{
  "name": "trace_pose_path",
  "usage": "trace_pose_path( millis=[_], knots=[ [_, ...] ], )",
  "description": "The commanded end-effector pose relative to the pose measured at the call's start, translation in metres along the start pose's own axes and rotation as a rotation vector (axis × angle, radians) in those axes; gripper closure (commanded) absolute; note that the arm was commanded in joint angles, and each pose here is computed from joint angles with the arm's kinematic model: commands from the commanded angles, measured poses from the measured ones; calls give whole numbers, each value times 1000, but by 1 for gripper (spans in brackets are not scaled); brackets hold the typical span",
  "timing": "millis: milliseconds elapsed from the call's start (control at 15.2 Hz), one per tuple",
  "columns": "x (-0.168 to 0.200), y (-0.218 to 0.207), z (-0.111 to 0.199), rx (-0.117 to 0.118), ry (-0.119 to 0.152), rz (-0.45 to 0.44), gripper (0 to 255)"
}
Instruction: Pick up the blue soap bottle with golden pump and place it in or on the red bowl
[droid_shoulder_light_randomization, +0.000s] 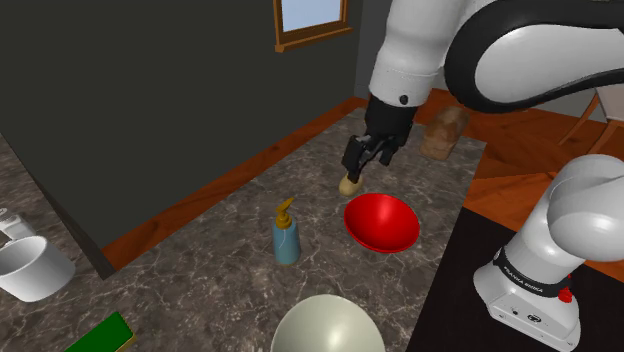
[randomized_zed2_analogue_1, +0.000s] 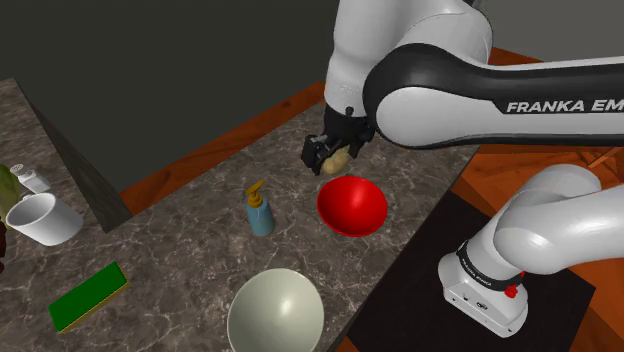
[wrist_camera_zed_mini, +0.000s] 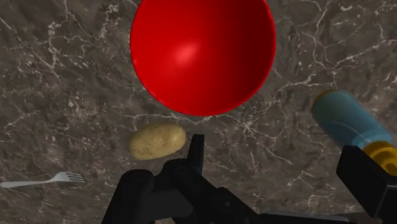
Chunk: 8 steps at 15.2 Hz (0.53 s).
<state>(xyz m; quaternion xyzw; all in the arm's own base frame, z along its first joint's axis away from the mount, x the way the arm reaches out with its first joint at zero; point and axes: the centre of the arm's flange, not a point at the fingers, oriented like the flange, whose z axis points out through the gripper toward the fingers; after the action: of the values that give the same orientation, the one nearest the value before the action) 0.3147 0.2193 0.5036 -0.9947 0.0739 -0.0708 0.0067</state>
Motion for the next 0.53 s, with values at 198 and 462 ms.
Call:
trace_pose_path(
  millis=[198,462],
  knots=[
    [2,-58,33,2,35,62,0],
    [8,-102,61,1,61,110,0]
  ],
)
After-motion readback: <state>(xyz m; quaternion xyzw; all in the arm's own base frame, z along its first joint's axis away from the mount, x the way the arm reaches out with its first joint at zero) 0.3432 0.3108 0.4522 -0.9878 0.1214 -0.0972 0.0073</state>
